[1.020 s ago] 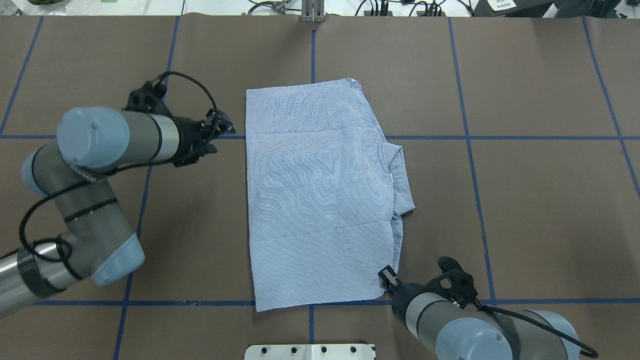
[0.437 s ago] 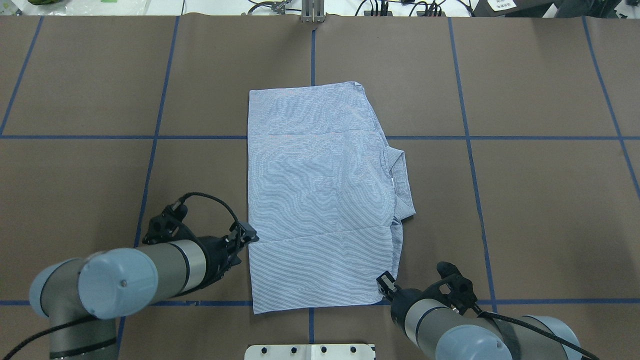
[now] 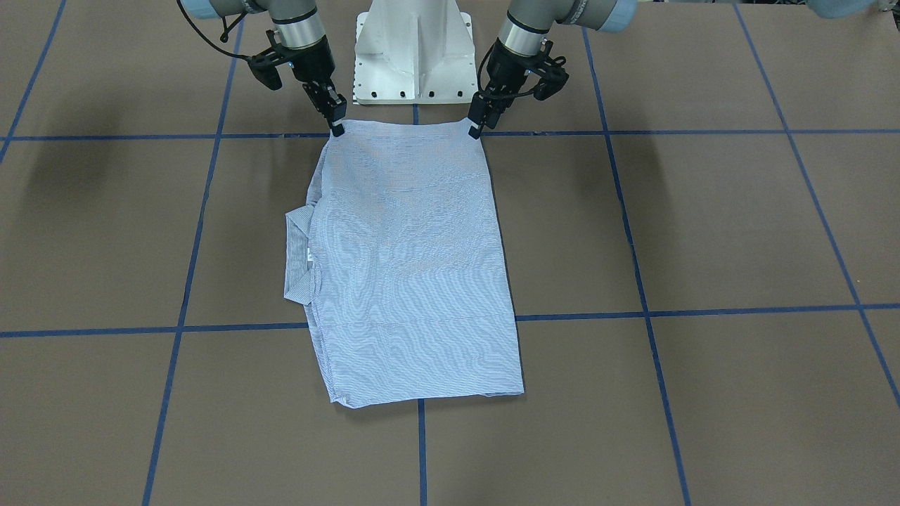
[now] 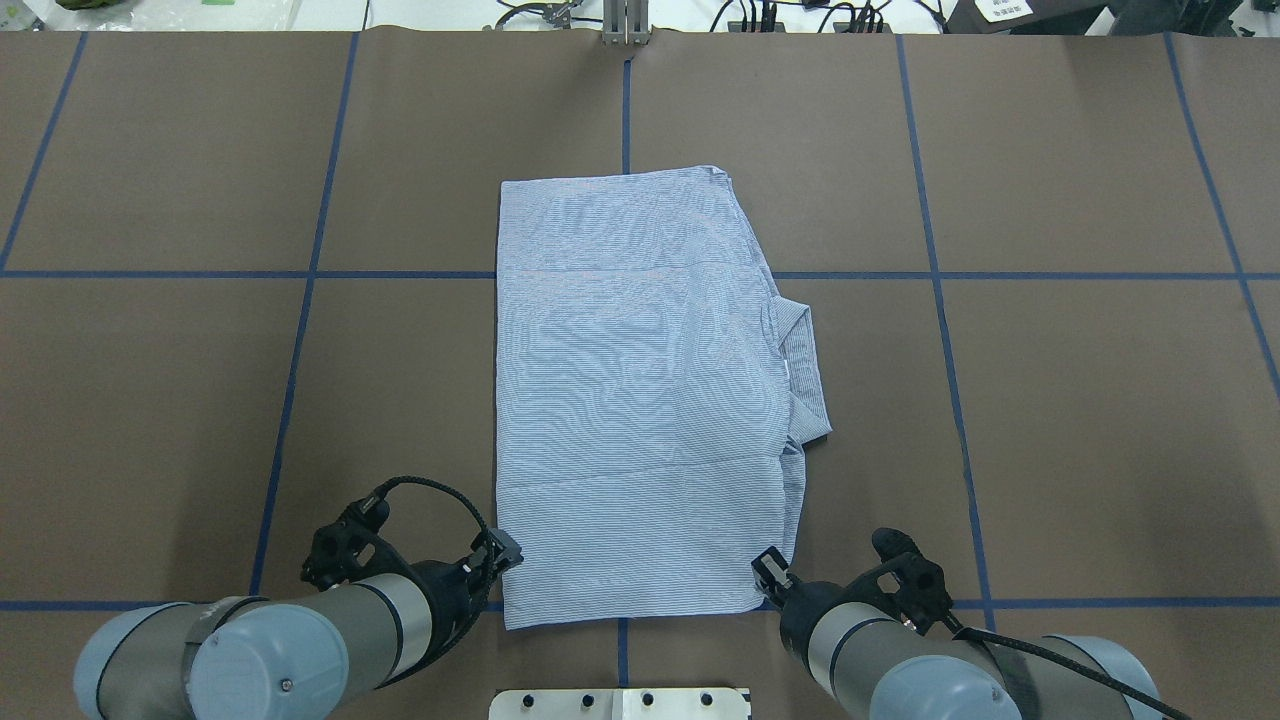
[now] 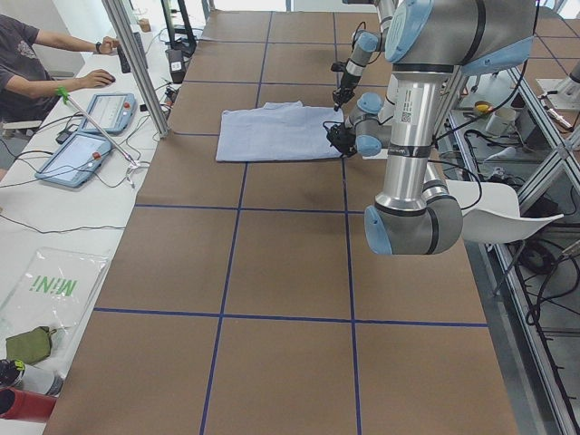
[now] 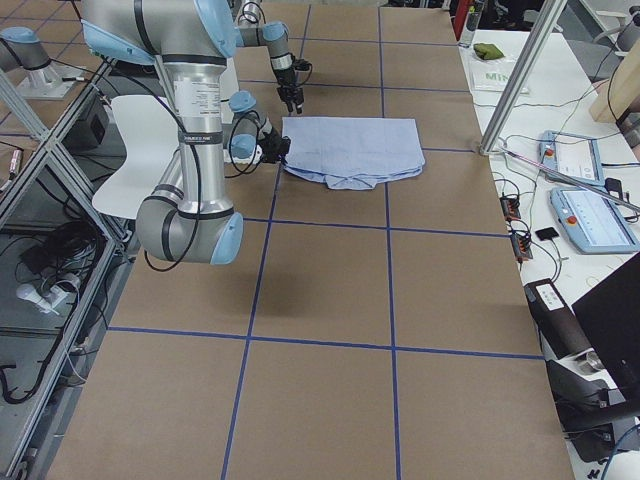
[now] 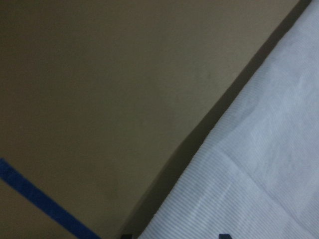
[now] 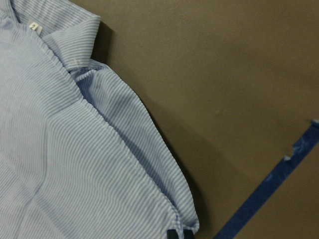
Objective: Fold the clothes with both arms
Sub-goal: 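Lower the left gripper to the near corner beside the right gripper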
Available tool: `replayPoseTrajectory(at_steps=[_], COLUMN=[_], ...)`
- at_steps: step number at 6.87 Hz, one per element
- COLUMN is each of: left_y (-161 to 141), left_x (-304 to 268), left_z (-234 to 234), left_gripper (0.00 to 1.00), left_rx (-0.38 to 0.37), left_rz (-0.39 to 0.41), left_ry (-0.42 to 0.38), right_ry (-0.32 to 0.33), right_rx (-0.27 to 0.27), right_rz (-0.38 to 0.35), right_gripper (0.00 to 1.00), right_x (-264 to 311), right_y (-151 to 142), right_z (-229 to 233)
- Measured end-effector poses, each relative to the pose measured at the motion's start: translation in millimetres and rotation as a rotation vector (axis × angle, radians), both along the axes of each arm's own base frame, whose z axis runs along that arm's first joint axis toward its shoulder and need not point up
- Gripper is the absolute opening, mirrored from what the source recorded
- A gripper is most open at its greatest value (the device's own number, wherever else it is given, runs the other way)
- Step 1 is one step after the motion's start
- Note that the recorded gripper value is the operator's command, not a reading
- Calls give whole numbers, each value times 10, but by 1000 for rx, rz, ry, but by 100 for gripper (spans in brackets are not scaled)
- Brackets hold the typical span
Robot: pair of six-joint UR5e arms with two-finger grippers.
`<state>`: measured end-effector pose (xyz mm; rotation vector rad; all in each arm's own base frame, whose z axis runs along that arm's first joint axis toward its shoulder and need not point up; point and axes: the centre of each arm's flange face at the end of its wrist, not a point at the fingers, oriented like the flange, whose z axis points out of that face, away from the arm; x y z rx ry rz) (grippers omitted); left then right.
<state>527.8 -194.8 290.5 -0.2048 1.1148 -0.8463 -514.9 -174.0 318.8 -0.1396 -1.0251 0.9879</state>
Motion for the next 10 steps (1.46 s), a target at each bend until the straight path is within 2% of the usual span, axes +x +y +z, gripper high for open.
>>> replayPoseTrajectory(at_steps=[2,6,7,8,10], left_y=[139,328,344,348,335], left_x=[81,184,191,198,213], left_z=[30,38,34,37,60], left_gripper=[49,48,35,26,0], left_rx=[-10,-14,-14,-14,-6], left_rz=[8,40,43,43,29], left_ry=[-11,-18,-17,-17,-24], right_ry=[0,-1,-1,-1,-2], right_rx=[0,0,0,0,0], right_rz=[0,0,0,0,0], right_gripper=[0,0,0,0,0], right_x=[-1,1,1,1,1], right_y=[2,3,3,3,3], right_z=[0,-5,-4,-5,-11])
